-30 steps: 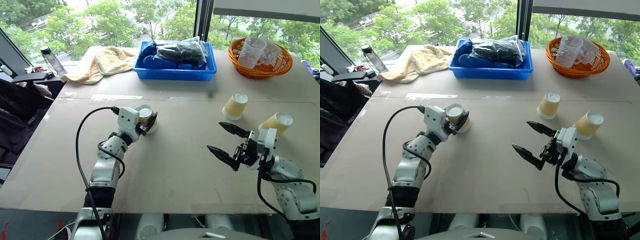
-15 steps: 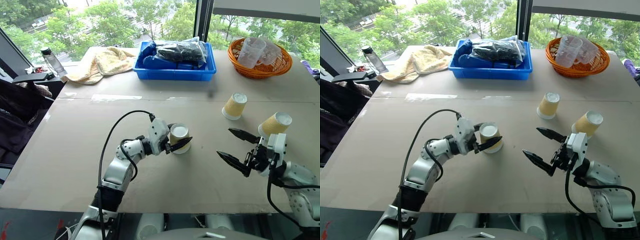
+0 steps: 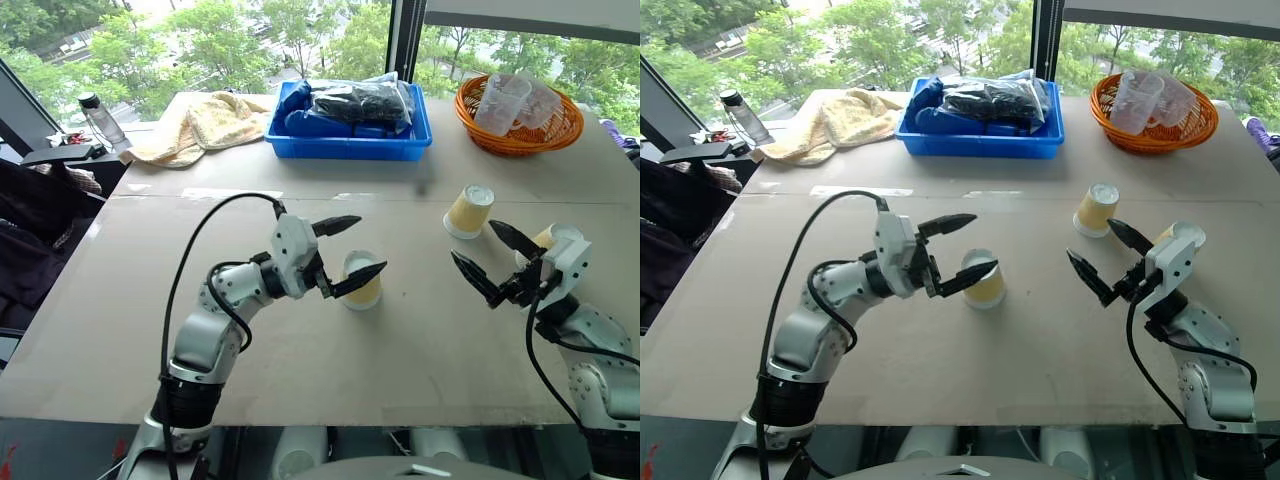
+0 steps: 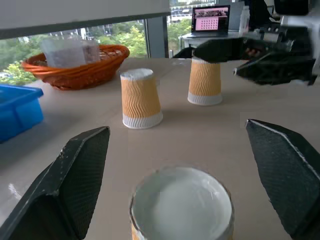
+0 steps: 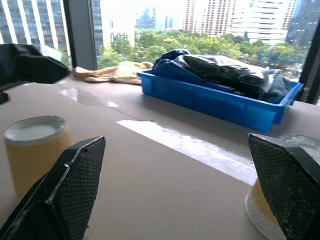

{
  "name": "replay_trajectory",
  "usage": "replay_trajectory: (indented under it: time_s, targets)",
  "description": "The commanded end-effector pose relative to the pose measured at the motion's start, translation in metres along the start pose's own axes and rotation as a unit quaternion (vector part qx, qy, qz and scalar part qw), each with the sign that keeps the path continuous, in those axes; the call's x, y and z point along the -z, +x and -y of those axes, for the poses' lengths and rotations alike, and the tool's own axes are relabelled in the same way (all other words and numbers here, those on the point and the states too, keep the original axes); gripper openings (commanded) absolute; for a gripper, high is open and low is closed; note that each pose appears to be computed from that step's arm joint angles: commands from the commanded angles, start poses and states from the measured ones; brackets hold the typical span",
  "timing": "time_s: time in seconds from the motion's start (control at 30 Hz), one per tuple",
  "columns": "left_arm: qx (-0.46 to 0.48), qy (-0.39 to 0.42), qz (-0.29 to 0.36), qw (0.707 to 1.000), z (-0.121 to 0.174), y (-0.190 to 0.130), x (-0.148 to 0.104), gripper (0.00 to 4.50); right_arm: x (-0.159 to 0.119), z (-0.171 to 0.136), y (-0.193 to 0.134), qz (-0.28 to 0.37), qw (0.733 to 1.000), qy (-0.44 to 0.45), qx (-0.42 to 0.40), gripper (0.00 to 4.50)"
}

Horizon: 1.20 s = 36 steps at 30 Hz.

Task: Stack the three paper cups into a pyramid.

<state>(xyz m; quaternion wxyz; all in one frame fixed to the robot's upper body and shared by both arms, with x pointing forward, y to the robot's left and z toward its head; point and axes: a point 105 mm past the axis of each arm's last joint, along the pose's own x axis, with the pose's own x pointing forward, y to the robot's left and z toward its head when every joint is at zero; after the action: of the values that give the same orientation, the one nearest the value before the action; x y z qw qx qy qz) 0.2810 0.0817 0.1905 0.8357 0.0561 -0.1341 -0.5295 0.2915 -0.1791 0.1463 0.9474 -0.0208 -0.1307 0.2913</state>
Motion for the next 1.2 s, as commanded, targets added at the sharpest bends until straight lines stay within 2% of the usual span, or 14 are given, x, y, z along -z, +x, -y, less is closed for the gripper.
replay_trajectory:
  time_s: [0.03, 0.2, 0.4, 0.53, 0.73, 0.83, 0.9, 0.97, 1.07, 1.2]
  targets:
    - [-0.011, -0.028, 0.026, 0.999, -0.01, -0.004, -0.038, 4.45, -0.003, 0.025, 0.022, 0.014, 0.996, -0.02, 0.091, 4.5]
    - [0.005, -0.004, -0.077, 0.997, -0.022, -0.018, -0.039, 4.45, 0.005, 0.05, 0.048, -0.006, 0.985, -0.067, 0.161, 4.5]
    - [0.025, 0.017, -0.164, 0.986, -0.029, -0.042, -0.043, 4.45, 0.017, 0.063, 0.064, -0.021, 0.979, -0.058, 0.196, 4.5]
    - [0.047, 0.019, -0.179, 0.982, -0.025, -0.05, -0.046, 4.45, 0.024, 0.066, 0.072, -0.029, 0.979, -0.018, 0.203, 4.5]
    - [0.051, 0.021, -0.179, 0.982, -0.025, -0.053, -0.046, 4.45, 0.024, 0.065, 0.077, -0.026, 0.981, -0.002, 0.194, 4.5]
    - [0.045, 0.02, -0.17, 0.984, -0.026, -0.053, -0.047, 4.5, 0.023, 0.064, 0.078, -0.022, 0.982, 0.001, 0.188, 3.61]
    - [0.031, 0.023, -0.161, 0.986, -0.03, -0.051, -0.049, 4.5, 0.024, 0.063, 0.078, -0.024, 0.983, -0.003, 0.183, 2.58]
    - [0.025, 0.025, -0.159, 0.987, -0.032, -0.051, -0.049, 4.5, 0.024, 0.063, 0.078, -0.024, 0.983, 0.0, 0.184, 1.95]
    - [0.016, 0.03, -0.158, 0.987, -0.035, -0.051, -0.05, 4.5, 0.024, 0.062, 0.077, -0.022, 0.983, -0.002, 0.182, 1.94]
    - [0.018, 0.03, -0.158, 0.987, -0.034, -0.054, -0.053, 4.5, 0.011, 0.027, 0.074, -0.002, 0.998, 0.025, 0.05, 1.94]
